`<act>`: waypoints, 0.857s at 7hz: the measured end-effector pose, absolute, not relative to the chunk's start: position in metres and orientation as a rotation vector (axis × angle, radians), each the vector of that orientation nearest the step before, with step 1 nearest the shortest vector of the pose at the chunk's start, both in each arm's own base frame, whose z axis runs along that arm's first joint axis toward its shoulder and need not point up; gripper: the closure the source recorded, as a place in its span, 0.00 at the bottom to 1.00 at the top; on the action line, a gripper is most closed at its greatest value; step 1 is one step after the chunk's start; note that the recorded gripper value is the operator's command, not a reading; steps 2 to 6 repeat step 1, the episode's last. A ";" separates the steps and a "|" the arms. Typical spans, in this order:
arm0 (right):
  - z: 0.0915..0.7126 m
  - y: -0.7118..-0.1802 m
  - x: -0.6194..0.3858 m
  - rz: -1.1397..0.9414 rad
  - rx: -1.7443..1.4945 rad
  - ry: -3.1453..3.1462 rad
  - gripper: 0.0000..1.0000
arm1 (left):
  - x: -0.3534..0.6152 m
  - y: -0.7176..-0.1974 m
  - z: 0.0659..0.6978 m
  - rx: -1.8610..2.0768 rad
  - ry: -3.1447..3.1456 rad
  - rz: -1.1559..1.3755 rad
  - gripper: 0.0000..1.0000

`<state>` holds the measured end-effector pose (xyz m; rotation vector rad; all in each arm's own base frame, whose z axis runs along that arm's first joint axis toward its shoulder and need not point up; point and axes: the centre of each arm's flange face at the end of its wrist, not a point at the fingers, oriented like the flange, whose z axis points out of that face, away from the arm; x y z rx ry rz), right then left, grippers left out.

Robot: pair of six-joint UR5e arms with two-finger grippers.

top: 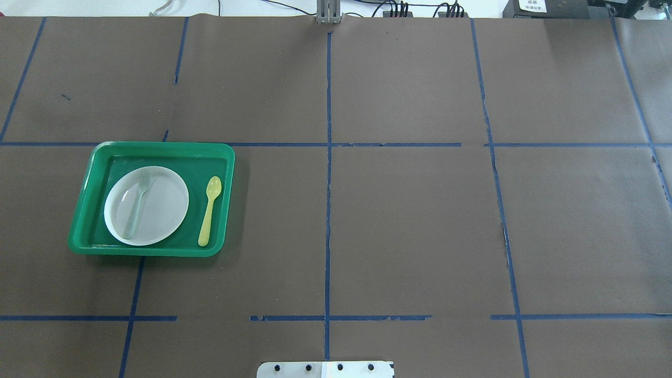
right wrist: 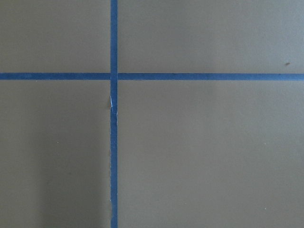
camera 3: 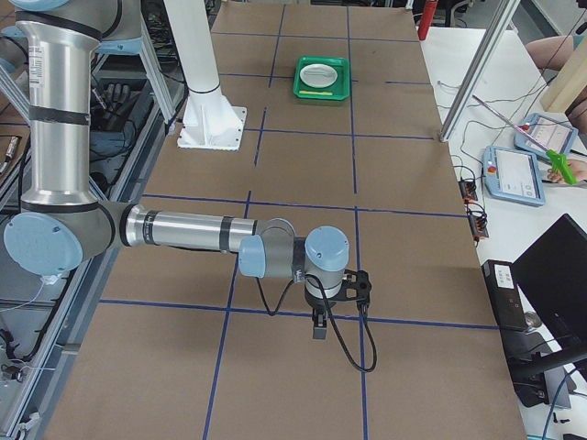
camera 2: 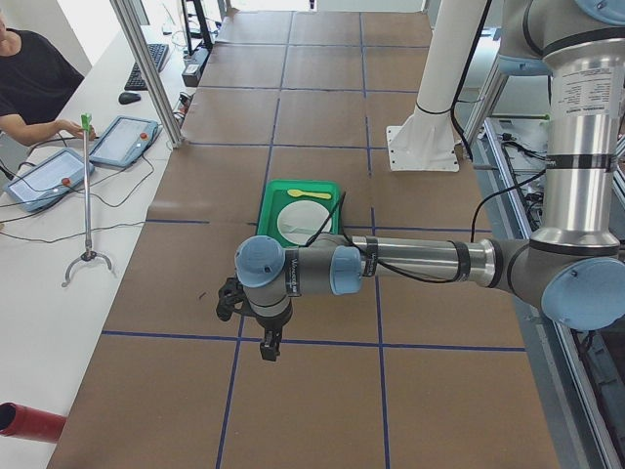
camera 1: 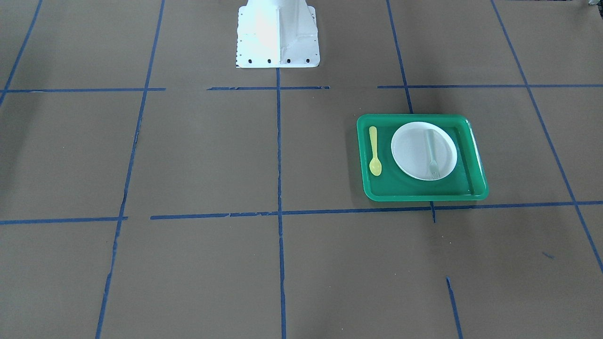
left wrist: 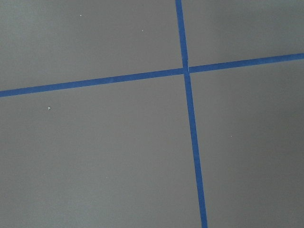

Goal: Place spoon

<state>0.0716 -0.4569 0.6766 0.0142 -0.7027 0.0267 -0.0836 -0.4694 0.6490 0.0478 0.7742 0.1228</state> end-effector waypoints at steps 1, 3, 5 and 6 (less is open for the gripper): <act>0.677 -0.457 0.072 0.027 0.014 -0.703 0.00 | -0.084 -0.470 0.649 0.049 0.774 0.123 0.00; 0.677 -0.457 0.072 0.027 0.014 -0.703 0.00 | -0.084 -0.470 0.649 0.049 0.774 0.123 0.00; 0.677 -0.457 0.072 0.027 0.014 -0.703 0.00 | -0.084 -0.470 0.649 0.049 0.774 0.123 0.00; 0.677 -0.457 0.072 0.027 0.014 -0.703 0.00 | -0.084 -0.470 0.649 0.049 0.774 0.123 0.00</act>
